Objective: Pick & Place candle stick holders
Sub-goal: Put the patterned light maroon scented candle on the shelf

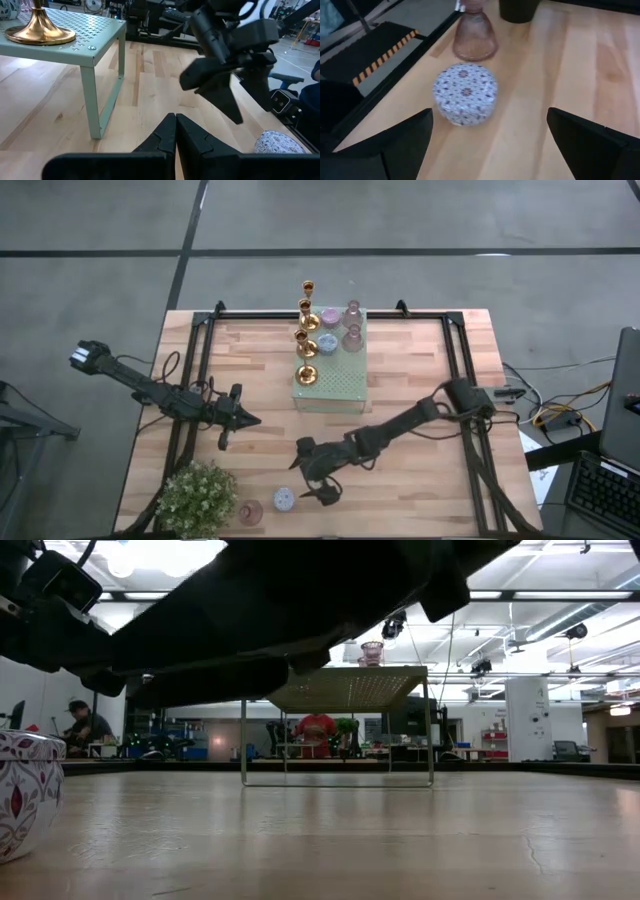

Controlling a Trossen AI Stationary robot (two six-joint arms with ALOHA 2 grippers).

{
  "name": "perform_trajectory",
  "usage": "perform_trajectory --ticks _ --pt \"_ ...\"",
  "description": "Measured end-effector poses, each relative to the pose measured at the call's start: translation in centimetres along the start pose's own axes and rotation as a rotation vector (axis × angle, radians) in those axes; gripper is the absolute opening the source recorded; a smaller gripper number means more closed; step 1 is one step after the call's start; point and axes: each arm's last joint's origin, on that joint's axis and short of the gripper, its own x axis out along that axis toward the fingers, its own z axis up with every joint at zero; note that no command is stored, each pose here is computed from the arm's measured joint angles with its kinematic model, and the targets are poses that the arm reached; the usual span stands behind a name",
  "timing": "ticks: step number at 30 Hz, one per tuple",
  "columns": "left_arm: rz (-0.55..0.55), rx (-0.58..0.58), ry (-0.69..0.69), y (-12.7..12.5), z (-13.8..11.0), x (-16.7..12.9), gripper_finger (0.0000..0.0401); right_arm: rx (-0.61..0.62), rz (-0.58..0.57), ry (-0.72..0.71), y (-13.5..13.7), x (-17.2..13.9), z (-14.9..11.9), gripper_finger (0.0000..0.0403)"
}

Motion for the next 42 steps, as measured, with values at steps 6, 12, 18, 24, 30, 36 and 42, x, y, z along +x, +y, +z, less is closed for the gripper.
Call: perform_trajectory --ticks 6,12,18,24,30,36,42 --pt "0.001 0.002 0.006 0.0 -0.1 0.0 0.0014 -0.017 0.035 -0.017 0.4 0.3 0.6 0.0384" --pt "0.001 0.002 0.008 0.0 -0.1 0.0 0.0014 -0.051 0.067 -0.048 1.2 0.7 1.5 0.0384" --pt "0.003 0.005 0.016 0.0 -0.2 0.0 0.0014 -0.046 0.101 -0.027 1.1 2.8 0.6 0.0384" --pt "0.005 0.007 0.023 0.0 -0.2 0.0 0.0014 -0.054 0.126 -0.008 1.2 4.6 0.2 0.0384" --pt "0.006 0.008 0.026 0.1 -0.3 0.0 0.0014 -0.075 0.172 0.016 1.6 6.0 -0.5 0.0384" --pt "0.006 0.009 0.028 0.1 -0.3 0.0 0.0014 -0.080 0.179 0.015 1.6 6.4 -0.6 0.0384" --pt "0.008 0.010 0.033 0.1 -0.3 0.0 0.0014 -0.093 0.185 0.013 1.8 7.2 -0.9 0.0384"
